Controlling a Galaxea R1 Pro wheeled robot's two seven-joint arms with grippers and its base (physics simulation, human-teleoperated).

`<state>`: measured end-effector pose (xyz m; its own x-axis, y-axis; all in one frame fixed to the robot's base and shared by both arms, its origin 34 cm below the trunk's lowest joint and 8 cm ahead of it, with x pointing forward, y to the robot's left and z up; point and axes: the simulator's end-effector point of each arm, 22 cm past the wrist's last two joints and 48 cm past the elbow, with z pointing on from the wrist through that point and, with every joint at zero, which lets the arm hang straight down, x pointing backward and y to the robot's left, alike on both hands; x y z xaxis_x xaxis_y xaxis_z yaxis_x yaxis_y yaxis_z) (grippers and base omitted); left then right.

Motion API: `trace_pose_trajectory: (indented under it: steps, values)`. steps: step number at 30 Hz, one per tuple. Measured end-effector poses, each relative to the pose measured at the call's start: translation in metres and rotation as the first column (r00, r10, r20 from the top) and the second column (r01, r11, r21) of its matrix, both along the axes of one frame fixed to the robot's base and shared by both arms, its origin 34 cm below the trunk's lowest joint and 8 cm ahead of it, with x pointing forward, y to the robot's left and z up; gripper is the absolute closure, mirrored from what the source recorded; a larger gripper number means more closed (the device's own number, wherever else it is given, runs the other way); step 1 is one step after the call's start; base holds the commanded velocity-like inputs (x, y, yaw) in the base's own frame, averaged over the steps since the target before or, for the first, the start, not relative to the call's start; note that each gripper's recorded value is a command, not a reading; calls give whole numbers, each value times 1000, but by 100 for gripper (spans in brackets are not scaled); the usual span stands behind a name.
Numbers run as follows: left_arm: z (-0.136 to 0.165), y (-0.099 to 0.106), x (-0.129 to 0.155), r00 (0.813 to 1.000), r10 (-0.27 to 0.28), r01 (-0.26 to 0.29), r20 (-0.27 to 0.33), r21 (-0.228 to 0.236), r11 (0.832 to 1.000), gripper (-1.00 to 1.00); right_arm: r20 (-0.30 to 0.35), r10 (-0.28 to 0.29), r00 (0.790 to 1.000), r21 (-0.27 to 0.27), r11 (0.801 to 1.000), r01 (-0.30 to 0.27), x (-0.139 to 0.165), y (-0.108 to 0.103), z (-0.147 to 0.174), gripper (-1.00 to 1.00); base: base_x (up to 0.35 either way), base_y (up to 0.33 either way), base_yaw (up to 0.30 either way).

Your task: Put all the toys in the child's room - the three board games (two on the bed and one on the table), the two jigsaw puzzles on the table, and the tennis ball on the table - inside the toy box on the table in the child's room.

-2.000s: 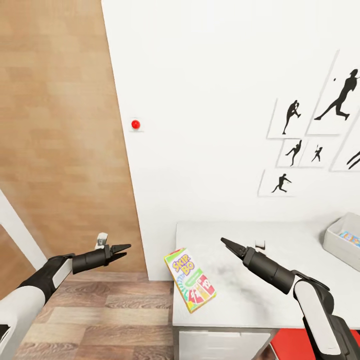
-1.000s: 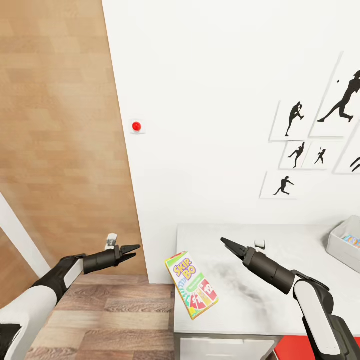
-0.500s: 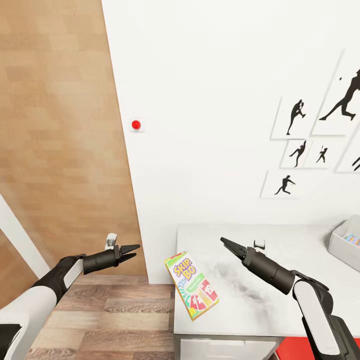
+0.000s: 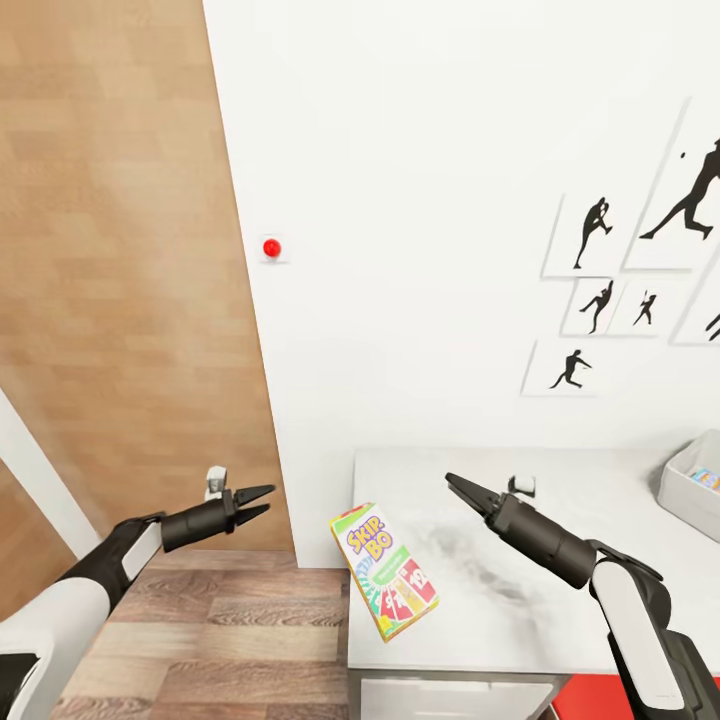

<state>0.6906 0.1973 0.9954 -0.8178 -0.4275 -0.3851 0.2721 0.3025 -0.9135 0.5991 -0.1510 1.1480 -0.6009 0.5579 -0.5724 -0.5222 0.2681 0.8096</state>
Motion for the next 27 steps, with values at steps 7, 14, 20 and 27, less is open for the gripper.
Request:
trace_pose_trajectory:
  steps: [7, 14, 20, 27]
  values:
    - [-6, 4, 2, 999, 22, -23, -30, -35, 999, -100, 85, 74, 994, 96, 992, -82, -15, 4, 22, -100, 0, 0, 0]
    - [-11, 5, 1, 999, 26, -28, -43, -44, 999, -100, 162, 125, 979, 168, 974, -153, -31, 2, 42, -100, 0, 0, 0]
    - [-11, 5, 1, 999, 27, -29, -45, -46, 999, -100, 174, 124, 977, 183, 971, -156, -33, 0, 46, -100, 0, 0, 0]
    - [-17, 6, 3, 998, 27, -30, -50, -47, 998, -100, 170, 123, 978, 186, 970, -154, -30, 0, 40, -100, 0, 0, 0]
